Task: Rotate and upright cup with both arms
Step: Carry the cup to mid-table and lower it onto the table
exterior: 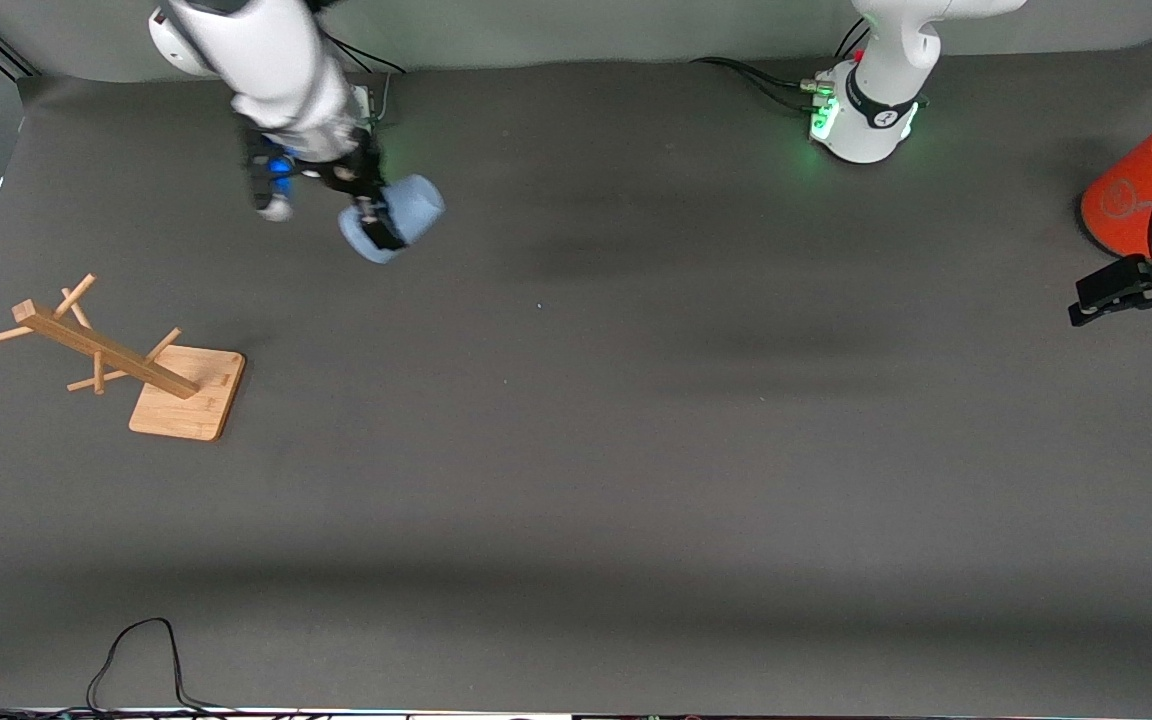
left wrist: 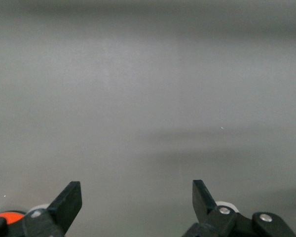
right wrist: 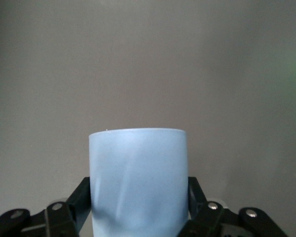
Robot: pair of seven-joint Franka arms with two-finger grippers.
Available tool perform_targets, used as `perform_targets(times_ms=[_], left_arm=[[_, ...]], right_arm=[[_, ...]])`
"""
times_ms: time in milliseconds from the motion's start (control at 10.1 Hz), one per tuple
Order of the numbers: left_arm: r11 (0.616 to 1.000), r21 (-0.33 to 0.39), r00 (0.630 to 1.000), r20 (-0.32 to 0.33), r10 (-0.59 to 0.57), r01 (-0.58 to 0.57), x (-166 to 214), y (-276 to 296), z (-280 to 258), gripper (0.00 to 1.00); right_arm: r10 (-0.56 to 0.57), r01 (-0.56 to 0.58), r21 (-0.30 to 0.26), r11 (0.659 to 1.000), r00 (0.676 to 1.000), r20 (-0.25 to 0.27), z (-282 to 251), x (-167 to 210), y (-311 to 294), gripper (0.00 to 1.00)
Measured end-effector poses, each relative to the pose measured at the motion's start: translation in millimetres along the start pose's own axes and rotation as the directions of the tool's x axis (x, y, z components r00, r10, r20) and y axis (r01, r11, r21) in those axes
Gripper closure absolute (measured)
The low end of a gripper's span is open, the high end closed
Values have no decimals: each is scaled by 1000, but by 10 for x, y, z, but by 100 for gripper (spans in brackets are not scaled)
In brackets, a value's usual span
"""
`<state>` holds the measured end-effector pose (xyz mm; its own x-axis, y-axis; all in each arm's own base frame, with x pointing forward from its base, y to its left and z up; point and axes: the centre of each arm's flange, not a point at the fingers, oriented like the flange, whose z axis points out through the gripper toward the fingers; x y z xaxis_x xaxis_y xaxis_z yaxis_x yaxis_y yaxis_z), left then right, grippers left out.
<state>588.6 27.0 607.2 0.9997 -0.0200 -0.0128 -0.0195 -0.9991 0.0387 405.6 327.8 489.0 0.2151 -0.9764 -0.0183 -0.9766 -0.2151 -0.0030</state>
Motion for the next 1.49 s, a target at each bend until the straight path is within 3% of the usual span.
perform_targets(times_ms=[298,696,994,1292,1491], left_arm=[[1000,-1,1000,8,-23,23,19,-136,55,0],[998,0,998,11,-68,68,20,-130,63,0],[993,2,991,63,-116,116,50,-141,232,0],[992,1,987,95,-128,128,129,-210,430,0],[990,-41,985,118,-130,135,184,-188,563,0]], right_arm=[[152,-150,33,988,986,-63,542,-1017,-267,19],[242,-237,51,970,960,-139,1301,-1850,-421,19],[309,-304,54,951,939,-150,1741,-2207,-530,19],[357,-352,61,934,911,-205,2364,-2384,-572,19],[385,-377,77,923,898,-212,2683,-2469,-584,19]])
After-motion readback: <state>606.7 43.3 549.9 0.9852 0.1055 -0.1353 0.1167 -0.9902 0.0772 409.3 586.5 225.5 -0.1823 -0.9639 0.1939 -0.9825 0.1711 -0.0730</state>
